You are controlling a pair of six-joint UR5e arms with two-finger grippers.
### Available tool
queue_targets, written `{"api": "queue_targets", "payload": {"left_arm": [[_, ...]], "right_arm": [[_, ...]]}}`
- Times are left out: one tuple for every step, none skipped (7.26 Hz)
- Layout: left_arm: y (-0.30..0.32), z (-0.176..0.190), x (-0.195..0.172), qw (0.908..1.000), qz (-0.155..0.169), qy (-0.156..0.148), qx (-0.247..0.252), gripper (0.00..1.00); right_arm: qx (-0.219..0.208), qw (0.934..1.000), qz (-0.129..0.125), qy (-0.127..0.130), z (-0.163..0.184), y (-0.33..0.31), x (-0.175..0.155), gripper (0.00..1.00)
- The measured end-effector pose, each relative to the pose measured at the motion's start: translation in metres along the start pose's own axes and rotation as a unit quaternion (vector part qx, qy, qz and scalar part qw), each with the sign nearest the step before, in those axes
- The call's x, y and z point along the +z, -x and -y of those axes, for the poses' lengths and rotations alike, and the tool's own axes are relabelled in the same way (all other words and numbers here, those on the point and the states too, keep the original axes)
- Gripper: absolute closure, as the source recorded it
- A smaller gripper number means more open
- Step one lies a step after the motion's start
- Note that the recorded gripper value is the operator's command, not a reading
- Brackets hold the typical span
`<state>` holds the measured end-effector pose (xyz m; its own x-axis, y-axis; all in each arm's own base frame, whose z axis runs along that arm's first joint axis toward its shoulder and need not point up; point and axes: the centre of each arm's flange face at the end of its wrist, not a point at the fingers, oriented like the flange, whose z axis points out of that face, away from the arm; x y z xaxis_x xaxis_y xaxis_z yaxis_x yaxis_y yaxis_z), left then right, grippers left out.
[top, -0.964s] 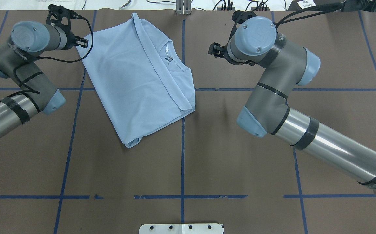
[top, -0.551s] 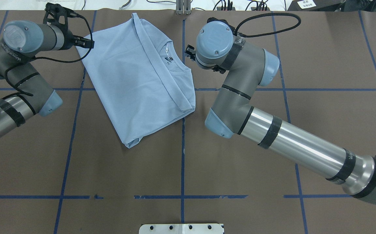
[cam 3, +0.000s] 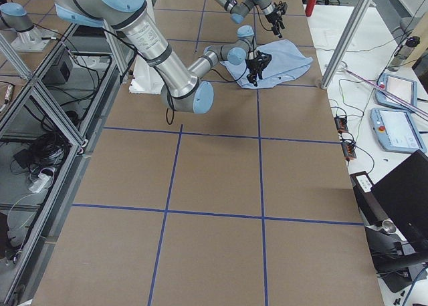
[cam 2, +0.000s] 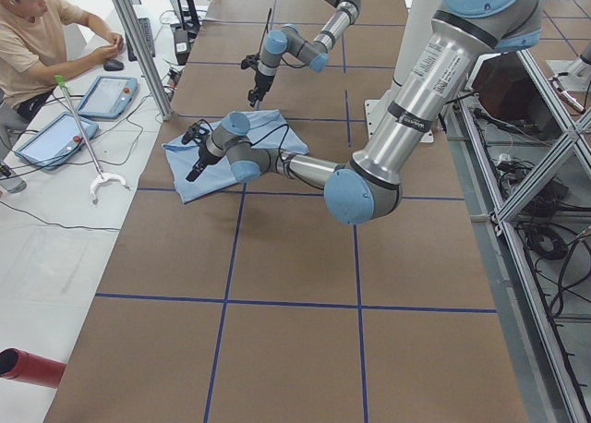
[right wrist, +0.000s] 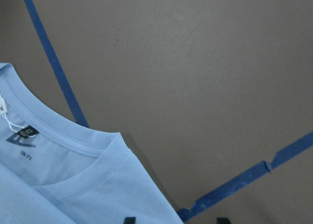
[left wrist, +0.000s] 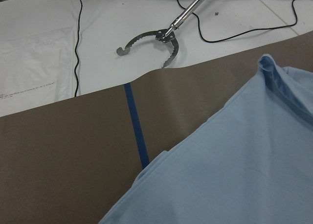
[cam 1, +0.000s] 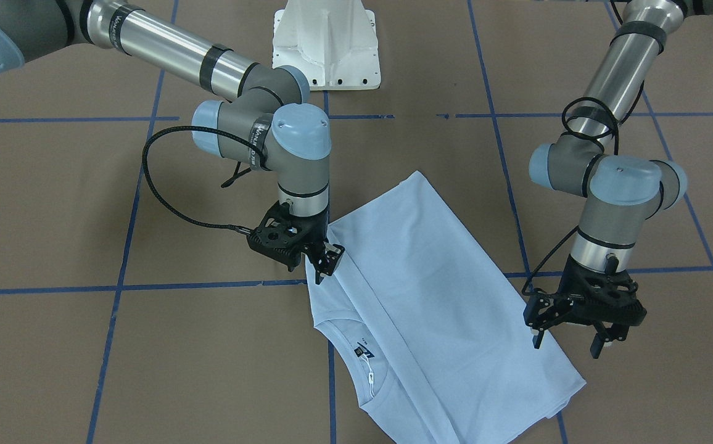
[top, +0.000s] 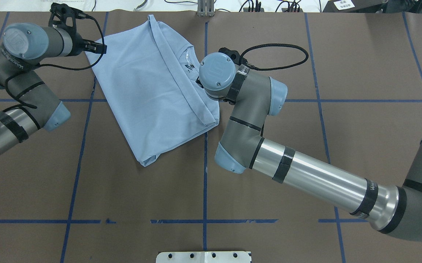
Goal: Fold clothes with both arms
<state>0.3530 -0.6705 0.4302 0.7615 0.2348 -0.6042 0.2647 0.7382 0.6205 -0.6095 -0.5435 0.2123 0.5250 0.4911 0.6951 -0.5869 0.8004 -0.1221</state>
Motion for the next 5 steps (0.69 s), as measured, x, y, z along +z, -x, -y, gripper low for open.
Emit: {"api": "queue_targets", "payload": {"left_arm": [[0.0, 0.0, 0.0, 1.0, 0.0, 0.0, 0.0, 0.0], [0.001, -0.001, 0.0, 1.0, 0.0, 0.001, 0.0, 0.0], [0.001, -0.001, 0.0, 1.0, 0.001, 0.001, 0.0, 0.0], [0.002, -0.002, 0.0, 1.0, 0.001, 0.001, 0.0, 0.0], [0.002, -0.003, 0.001, 1.0, 0.001, 0.002, 0.0, 0.0]], "right_arm": [[-0.005, 1.0, -0.004, 0.002, -0.01, -0.002, 0.005, 0.39], [-0.009, 0.9999, -0.009, 0.001, -0.016, -0.004, 0.01, 0.39], [-0.012, 0.9999, -0.012, -0.001, -0.021, -0.005, 0.014, 0.39], [-0.014, 0.9998, -0.014, -0.004, -0.024, -0.006, 0.017, 0.39], [-0.017, 0.9997, -0.015, -0.01, -0.027, -0.006, 0.02, 0.39]]}}
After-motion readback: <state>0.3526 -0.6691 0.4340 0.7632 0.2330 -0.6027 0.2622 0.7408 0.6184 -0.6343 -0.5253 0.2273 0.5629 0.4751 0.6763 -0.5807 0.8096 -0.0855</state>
